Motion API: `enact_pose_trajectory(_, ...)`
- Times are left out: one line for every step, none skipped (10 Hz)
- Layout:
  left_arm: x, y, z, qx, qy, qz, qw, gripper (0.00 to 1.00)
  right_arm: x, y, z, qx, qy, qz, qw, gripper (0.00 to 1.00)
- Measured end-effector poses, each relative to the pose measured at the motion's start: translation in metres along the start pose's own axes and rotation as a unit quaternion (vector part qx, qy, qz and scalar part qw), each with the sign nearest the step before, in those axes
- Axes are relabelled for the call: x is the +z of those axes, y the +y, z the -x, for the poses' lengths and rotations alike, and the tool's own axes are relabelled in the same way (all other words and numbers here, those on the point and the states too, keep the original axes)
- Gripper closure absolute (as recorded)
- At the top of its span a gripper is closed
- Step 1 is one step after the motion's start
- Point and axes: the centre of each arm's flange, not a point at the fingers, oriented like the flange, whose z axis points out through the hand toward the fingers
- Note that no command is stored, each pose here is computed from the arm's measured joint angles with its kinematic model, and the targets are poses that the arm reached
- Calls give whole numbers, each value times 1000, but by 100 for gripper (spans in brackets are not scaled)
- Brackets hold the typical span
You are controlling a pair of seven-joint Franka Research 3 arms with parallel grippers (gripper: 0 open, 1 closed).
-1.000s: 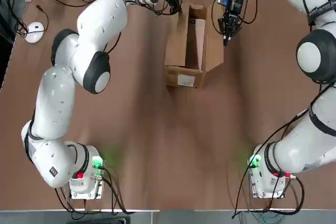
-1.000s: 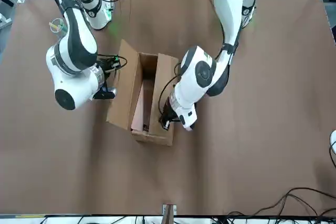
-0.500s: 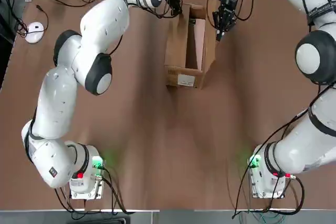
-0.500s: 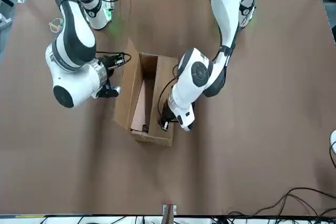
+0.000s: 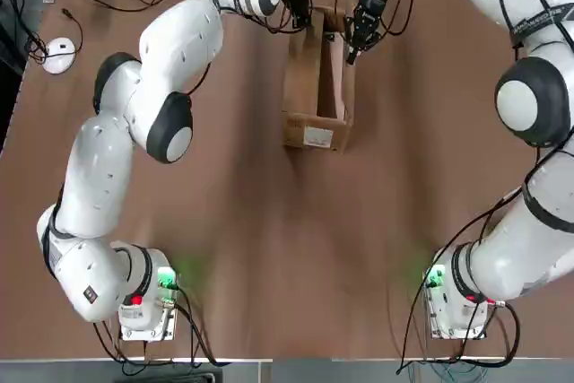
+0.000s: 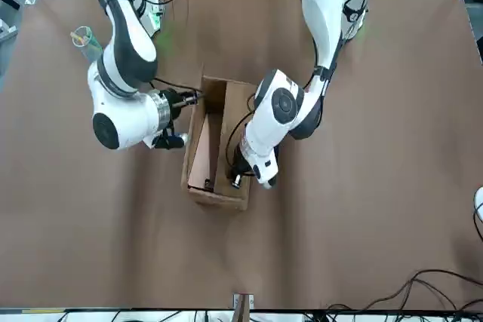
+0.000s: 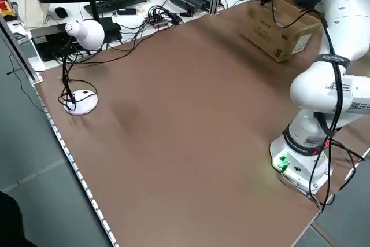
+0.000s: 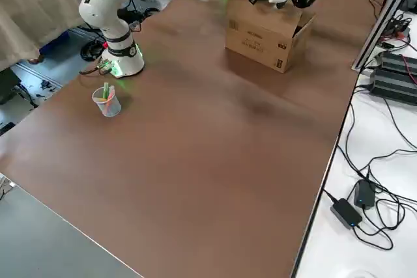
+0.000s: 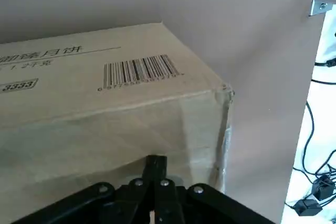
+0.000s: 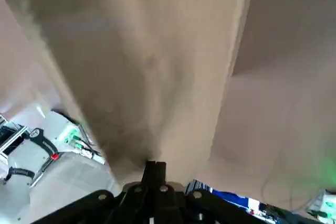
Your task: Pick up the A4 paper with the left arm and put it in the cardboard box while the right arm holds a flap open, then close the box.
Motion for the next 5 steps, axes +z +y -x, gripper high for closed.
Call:
enact_pose_trajectory(0, 0, 0, 0, 0, 0, 1000, 99, 8, 2, -11, 4, 6, -3, 1000, 99)
enact_pose_trajectory(-1, 1, 0, 0, 0, 1, 1000, 99, 15, 3, -20, 8, 10, -4, 1000, 99)
enact_pose_trajectory(-2, 1, 1, 2, 1, 3, 1000, 99, 22, 2, -26, 9, 14, -4, 1000, 99)
enact_pose_trajectory(-4, 2, 3, 7, 3, 4, 1000, 99, 28, 1, -31, 10, 16, -4, 1000, 99)
enact_pose_trajectory(-7, 2, 4, 10, 5, 4, 1000, 99, 32, 0, -34, 10, 17, -4, 1000, 99)
